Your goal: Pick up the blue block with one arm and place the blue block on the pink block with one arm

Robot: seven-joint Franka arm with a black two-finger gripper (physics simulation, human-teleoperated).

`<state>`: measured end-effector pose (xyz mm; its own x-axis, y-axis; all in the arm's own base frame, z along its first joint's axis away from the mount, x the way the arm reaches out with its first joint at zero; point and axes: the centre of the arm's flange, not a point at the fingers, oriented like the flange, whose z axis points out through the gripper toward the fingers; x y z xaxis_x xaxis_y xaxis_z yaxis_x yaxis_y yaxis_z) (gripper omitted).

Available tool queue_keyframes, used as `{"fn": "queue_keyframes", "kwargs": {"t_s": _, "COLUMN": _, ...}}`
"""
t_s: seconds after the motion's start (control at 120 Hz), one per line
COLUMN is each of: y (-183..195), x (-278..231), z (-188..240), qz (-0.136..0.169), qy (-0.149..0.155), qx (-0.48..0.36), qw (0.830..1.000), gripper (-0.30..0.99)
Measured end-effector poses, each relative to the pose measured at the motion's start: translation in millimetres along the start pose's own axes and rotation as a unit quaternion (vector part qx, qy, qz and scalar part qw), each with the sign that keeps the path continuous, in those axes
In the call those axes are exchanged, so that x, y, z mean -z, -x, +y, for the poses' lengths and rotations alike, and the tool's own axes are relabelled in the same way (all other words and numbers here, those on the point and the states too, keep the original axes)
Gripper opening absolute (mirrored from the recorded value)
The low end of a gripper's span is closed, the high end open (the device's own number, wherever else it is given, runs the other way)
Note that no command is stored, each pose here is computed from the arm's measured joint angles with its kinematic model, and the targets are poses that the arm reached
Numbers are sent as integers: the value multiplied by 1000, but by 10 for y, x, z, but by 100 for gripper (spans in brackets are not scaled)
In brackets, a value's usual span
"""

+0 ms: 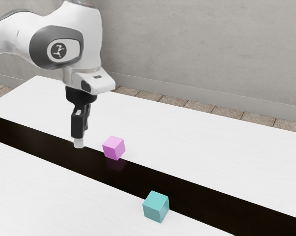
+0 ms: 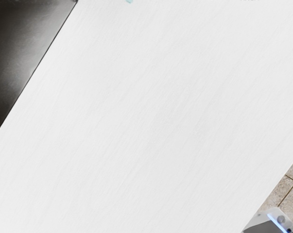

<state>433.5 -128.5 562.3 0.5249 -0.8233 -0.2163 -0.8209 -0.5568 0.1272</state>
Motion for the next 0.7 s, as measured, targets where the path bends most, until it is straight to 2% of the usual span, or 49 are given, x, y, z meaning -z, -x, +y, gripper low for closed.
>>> {"fn": "queue_keyframes", "kwargs": {"t_s": 0.142, "y": -426, "x": -286, "z": 189, "qz": 4, "qy": -4, "qx": -89, "qw": 996, "gripper": 69}}
{"fn": "queue_keyframes", "kwargs": {"t_s": 0.267, "y": -898, "x": -750, "z": 136, "qz": -3, "qy": 8, "qx": -151, "qw": 989, "gripper": 69}}
{"fn": "queue_keyframes", "kwargs": {"t_s": 0.5, "y": -1365, "x": -1049, "z": 116, "qz": 40, "qy": -2, "qx": -223, "qw": 974, "gripper": 69}}
{"fn": "queue_keyframes", "kwargs": {"t_s": 0.7, "y": -1752, "x": -1445, "z": 92, "qz": 56, "qy": -5, "qx": -269, "qw": 961, "gripper": 69}}
